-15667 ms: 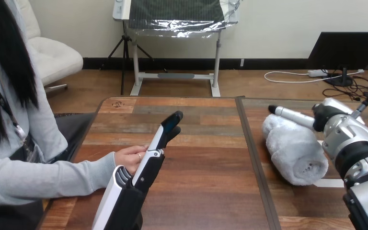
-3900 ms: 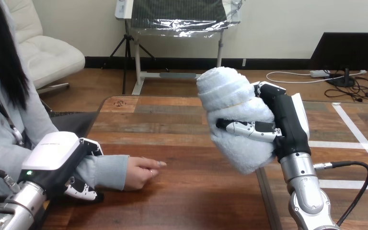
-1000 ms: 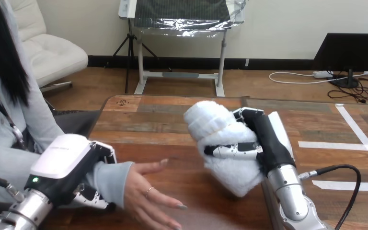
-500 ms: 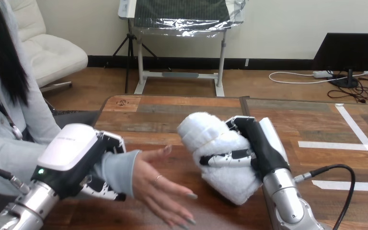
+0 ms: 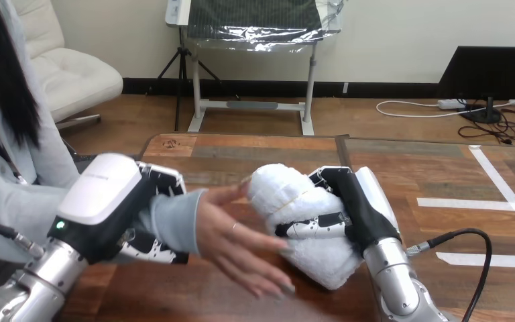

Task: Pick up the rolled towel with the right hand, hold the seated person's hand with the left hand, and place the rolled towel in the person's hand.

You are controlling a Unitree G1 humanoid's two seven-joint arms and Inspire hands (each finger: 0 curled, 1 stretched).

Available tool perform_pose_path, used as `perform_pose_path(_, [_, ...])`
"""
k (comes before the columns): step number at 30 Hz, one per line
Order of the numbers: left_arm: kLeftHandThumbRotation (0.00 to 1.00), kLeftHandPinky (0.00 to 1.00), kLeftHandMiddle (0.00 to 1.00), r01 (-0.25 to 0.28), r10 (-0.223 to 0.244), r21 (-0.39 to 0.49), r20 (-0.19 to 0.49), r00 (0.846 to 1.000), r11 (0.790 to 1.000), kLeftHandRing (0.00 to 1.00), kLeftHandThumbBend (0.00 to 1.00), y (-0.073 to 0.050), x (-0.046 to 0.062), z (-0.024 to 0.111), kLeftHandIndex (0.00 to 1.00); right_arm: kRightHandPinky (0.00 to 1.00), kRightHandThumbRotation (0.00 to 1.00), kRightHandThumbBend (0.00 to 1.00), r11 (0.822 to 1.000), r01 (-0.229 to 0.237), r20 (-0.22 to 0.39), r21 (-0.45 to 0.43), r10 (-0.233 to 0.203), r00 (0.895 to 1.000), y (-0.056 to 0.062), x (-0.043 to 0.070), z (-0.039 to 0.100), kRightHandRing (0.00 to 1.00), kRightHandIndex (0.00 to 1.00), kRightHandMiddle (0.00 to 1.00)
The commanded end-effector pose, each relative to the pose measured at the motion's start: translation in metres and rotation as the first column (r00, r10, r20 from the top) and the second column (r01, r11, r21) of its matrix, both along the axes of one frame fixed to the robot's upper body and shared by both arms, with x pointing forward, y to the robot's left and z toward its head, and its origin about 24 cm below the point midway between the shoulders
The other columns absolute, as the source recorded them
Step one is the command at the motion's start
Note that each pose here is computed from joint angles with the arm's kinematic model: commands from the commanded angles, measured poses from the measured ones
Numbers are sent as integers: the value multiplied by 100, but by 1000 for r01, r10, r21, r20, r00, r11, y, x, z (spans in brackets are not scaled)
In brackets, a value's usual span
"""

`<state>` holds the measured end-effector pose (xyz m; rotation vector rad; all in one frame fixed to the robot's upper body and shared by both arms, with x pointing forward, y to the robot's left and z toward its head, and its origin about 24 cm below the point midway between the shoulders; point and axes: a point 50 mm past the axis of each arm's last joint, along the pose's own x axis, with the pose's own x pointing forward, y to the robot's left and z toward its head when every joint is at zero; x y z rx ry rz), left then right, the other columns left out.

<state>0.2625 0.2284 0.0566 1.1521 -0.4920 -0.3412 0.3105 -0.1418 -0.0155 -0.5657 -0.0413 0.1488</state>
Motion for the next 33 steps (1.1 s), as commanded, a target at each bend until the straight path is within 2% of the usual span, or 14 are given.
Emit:
perform_pose_path(1, [12,26,33,94,-77,-80,189,979,992,28,100,-21,19,44,37,29,0,79,999,-35,85,-11,36,996,13,16,22,33,44,43])
perform_pose_path(18, [16,28,34,115,-99,-75,190,977,991,29,100,-28,23,39,37,28,0,80,995,-89,110,-41,93,990,21,11,20,32,43,42])
perform_pose_path(27, [18,28,35,124,-108,-85,172,979,989,30,100,-32,24,36,37,26,0,80,992,-125,140,7,123,983,25,7,22,31,42,42])
perform_pose_path(33, [18,28,35,136,-119,-89,173,978,987,30,100,-33,25,34,37,25,0,79,986,-160,169,39,151,974,27,4,26,31,42,42])
